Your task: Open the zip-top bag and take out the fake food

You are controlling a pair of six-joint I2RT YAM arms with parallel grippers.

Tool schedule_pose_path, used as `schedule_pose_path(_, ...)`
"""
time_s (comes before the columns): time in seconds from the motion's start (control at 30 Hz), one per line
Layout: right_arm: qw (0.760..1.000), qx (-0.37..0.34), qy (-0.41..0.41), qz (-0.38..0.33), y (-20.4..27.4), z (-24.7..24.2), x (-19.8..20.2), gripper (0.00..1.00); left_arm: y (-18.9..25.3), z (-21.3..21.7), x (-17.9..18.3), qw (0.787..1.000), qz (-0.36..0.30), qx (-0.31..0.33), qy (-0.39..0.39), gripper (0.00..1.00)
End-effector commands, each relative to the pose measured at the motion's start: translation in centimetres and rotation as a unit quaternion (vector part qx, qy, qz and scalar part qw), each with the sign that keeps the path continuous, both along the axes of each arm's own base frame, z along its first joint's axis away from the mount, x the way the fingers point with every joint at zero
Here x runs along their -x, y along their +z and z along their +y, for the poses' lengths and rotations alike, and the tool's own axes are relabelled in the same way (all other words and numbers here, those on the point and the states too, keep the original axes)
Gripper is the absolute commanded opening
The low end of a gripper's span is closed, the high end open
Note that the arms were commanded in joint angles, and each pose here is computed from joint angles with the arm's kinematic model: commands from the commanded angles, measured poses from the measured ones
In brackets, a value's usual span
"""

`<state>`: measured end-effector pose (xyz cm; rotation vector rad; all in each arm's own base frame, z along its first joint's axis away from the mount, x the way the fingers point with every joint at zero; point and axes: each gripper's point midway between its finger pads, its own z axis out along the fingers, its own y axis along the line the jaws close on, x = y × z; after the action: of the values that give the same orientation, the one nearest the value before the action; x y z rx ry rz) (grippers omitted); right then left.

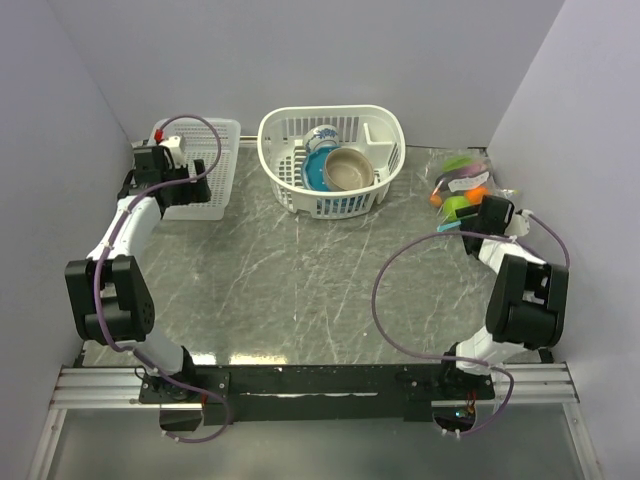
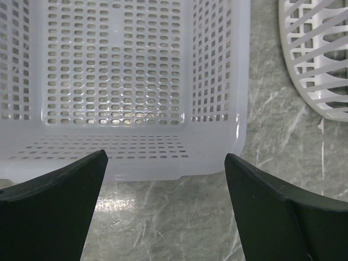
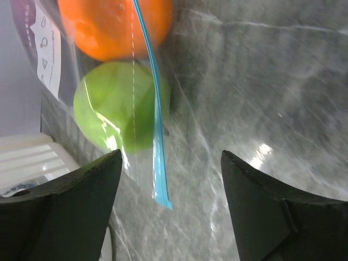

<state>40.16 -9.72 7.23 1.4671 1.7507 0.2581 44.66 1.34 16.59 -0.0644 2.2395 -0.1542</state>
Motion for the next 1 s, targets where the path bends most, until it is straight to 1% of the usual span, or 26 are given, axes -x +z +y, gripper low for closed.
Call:
schedule_pose_path(0.0, 0.998, -0.001, 0.007, -0.061, 2.8, -1.0, -3.9, 0.72, 1.7, -1.0, -1.4, 0.999, -0.031, 0.012, -0.030, 0.97)
schedule_pose_path(0.03, 0.998, -0.003, 0.008, -0.060, 2.6, -1.0, -4.2, 0.68, 1.6, -1.3, -1.5, 0.999, -0.028, 0.020, -0.032, 0.97)
schedule_pose_path(0.07, 0.998, -0.004, 0.011, -0.060, 2.5, -1.0, -4.4, 0.58, 1.7, -1.9, -1.5, 0.998, -0.025, 0.031, -0.042, 0.97)
schedule_pose_path(0.13, 0.998, -0.006, 0.017, -0.062, 2.4, -1.0, -5.0, 0.47, 1.9, -2.2, -1.8, 0.998, -0.025, 0.044, -0.043, 0.97)
schedule_pose_path(0.17, 0.998, -0.007, 0.019, -0.061, 2.2, -0.9, -5.1, 0.36, 2.0, -2.5, -1.9, 0.997, -0.026, 0.049, -0.048, 0.97)
schedule_pose_path(0.23, 0.998, -0.009, 0.024, -0.063, 2.2, -0.7, -5.2, 0.21, 1.5, -2.8, -2.2, 0.997, -0.025, 0.048, -0.050, 0.97)
schedule_pose_path(0.27, 0.998, -0.008, 0.024, -0.061, 2.1, -0.8, -5.2, 0.09, 1.2, -3.2, -2.3, 0.997, -0.024, 0.044, -0.054, 0.97)
schedule_pose_path(0.33, 0.997, -0.010, 0.031, -0.064, 2.3, -0.5, -5.3, 0.03, 0.2, -3.2, -2.7, 0.998, -0.022, 0.027, -0.050, 0.97)
schedule_pose_path(0.37, 0.997, -0.010, 0.034, -0.066, 2.5, -0.5, -5.3, 0.00, -0.1, -3.9, -2.9, 0.998, -0.021, 0.021, -0.056, 0.97)
schedule_pose_path(0.43, 0.997, -0.013, 0.039, -0.071, 2.7, -0.2, -5.2, 0.00, -0.9, -4.0, -3.6, 0.998, -0.021, 0.001, -0.052, 0.97)
schedule_pose_path(0.47, 0.996, -0.011, 0.037, -0.082, 3.6, -0.2, -5.1, 0.00, -1.1, -4.1, -3.9, 0.999, -0.021, -0.004, -0.050, 0.97)
schedule_pose_path(0.5, 0.995, -0.018, 0.044, -0.085, 3.5, 0.3, -4.8, 0.00, -1.1, -5.2, -4.2, 0.998, -0.024, -0.008, -0.061, 0.97)
schedule_pose_path(0.57, 0.992, -0.021, 0.050, -0.116, 5.3, 0.8, -4.7, 0.00, -2.1, -5.7, -4.7, 0.998, -0.015, -0.018, -0.060, 0.97)
schedule_pose_path(0.6, 0.991, -0.023, 0.050, -0.119, 5.4, 0.9, -4.3, 0.00, -2.3, -5.7, -4.9, 0.998, -0.013, -0.020, -0.058, 0.97)
schedule_pose_path(0.67, 0.987, -0.021, 0.057, -0.147, 7.3, 1.4, -4.0, 0.00, -3.8, -5.7, -4.9, 0.998, 0.007, -0.022, -0.054, 0.97)
schedule_pose_path(0.73, 0.984, -0.016, 0.062, -0.167, 9.1, 1.6, -4.0, 0.00, -4.9, -5.5, -4.5, 0.998, 0.018, -0.025, -0.051, 0.97)
schedule_pose_path(0.77, 0.980, -0.009, 0.066, -0.186, 10.8, 1.8, -3.9, 0.00, -5.3, -5.6, -4.3, 0.998, 0.022, -0.025, -0.051, 0.97)
schedule_pose_path(0.9, 0.969, 0.008, 0.082, -0.233, 15.4, 3.0, -3.6, 0.00, -6.3, -6.2, -2.2, 0.997, 0.037, -0.023, -0.065, 0.97)
schedule_pose_path(0.93, 0.968, 0.009, 0.088, -0.235, 16.0, 3.4, -3.4, 0.00, -5.5, -6.5, -1.7, 0.997, 0.029, -0.019, -0.069, 0.94)
schedule_pose_path(0.97, 0.963, 0.016, 0.092, -0.251, 17.7, 3.8, -3.2, 0.00, -6.1, -7.0, -0.4, 0.996, 0.042, -0.014, -0.078, 0.90)
